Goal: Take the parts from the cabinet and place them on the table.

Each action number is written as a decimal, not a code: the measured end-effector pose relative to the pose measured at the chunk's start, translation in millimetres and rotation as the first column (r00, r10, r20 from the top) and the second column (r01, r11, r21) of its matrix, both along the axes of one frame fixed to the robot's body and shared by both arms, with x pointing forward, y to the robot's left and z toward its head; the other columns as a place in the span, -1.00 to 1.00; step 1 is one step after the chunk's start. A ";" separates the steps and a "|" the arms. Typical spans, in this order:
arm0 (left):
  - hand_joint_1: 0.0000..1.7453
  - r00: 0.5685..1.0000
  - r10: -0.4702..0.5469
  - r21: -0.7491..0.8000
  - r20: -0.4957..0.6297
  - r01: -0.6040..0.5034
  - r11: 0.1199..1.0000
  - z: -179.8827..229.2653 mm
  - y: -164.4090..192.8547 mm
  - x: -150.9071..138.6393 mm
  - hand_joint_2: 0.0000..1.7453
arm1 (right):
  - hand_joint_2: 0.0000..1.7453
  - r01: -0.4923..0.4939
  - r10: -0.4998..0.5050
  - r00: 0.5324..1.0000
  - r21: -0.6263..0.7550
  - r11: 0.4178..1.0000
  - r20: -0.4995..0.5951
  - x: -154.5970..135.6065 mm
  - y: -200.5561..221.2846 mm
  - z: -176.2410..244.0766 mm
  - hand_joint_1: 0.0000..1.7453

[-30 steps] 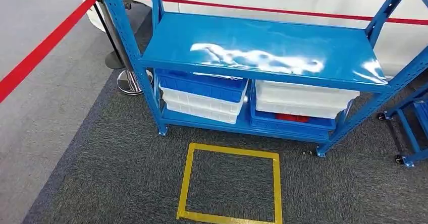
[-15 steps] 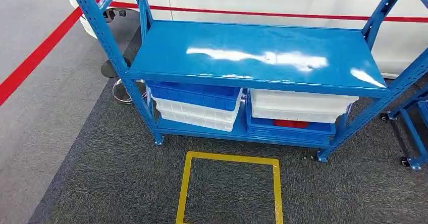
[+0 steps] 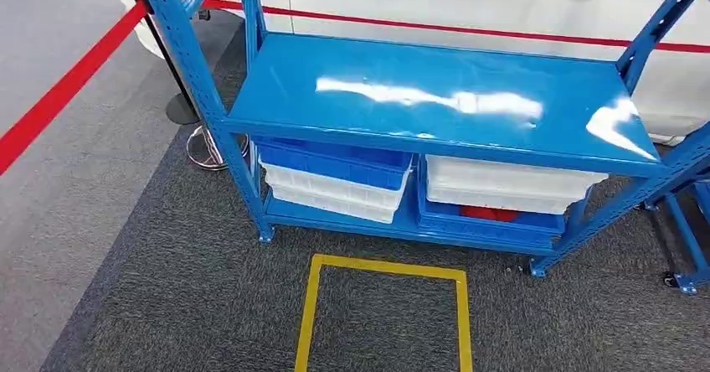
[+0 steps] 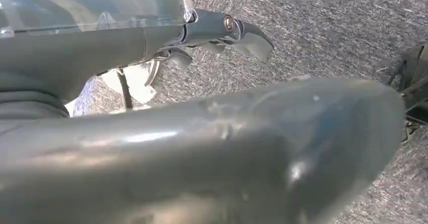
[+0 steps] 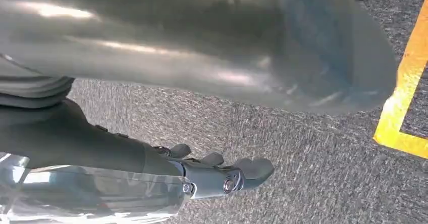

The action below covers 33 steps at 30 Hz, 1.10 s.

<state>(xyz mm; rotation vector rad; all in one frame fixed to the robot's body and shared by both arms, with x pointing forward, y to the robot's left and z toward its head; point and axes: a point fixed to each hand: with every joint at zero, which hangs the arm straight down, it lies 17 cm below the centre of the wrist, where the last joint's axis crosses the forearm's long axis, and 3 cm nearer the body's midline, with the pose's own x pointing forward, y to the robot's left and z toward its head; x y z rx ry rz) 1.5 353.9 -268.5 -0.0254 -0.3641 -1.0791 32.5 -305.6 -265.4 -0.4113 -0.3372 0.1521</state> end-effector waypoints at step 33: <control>-1.00 0.999 -0.034 -0.015 -0.034 0.033 0.999 -0.5 -6.3 -14.7 -1.00 | -1.00 0.001 -0.001 1.000 0.023 1.000 -0.015 -5.9 2.9 -3.0 -1.00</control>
